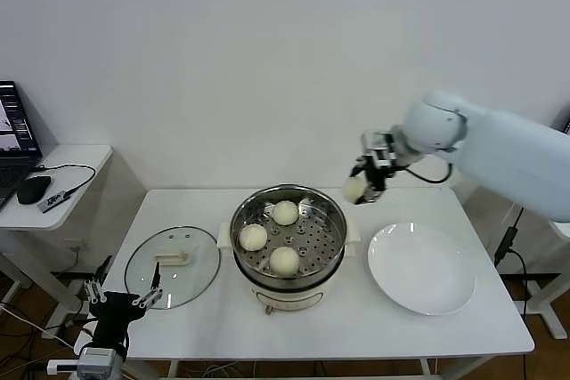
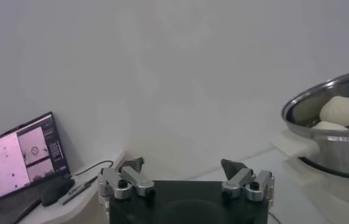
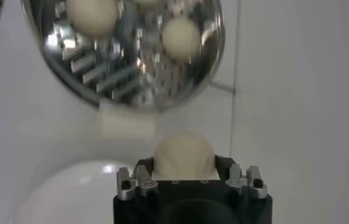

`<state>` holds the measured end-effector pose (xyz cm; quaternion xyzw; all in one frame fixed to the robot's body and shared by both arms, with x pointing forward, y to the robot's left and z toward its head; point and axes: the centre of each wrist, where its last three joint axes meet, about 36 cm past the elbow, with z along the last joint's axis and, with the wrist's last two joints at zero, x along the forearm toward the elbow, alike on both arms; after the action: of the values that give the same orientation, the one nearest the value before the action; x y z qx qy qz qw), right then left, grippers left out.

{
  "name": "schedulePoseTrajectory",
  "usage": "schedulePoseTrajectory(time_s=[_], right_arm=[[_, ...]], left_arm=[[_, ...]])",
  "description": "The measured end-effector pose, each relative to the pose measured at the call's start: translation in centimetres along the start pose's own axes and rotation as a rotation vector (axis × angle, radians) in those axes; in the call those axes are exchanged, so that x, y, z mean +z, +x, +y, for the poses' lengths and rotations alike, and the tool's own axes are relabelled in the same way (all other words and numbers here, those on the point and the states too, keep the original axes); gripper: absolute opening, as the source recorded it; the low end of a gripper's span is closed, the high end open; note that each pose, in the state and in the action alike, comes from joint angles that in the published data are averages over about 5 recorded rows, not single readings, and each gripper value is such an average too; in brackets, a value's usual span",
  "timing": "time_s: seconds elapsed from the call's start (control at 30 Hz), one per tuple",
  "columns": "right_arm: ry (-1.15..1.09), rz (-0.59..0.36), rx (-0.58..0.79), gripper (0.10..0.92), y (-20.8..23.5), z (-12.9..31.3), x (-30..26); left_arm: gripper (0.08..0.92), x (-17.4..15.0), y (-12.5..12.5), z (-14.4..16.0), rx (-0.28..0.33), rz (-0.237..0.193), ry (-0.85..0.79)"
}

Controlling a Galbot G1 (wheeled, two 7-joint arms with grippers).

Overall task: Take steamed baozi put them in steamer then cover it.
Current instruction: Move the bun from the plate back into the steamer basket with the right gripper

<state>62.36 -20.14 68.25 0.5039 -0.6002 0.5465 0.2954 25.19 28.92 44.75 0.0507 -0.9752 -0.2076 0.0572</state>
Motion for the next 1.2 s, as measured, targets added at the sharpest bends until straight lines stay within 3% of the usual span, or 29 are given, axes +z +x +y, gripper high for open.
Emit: schedulePoseTrajectory(time_s=[0.33, 0.93, 1.03, 1.2], right_arm=[[-0.015, 0.006, -0.08, 0.642, -6.0, 1.6, -6.3], [-0.04, 0.083, -0.105, 0.645, -11.7, 3.6, -6.8], [-0.038, 0.083, -0.1, 0.671, -11.7, 3.6, -6.9], [-0.042, 0.075, -0.084, 0.79, -11.1, 3.4, -6.8]], left_arm=[[0.823, 0.0, 0.0, 0.0, -0.012, 0.0, 0.008], [0.823, 0.2, -0.1, 0.1, -0.017, 0.002, 0.007], [0.823, 0.2, -0.1, 0.1, -0.017, 0.002, 0.006], [0.823, 0.2, -0.1, 0.1, -0.018, 0.002, 0.006]])
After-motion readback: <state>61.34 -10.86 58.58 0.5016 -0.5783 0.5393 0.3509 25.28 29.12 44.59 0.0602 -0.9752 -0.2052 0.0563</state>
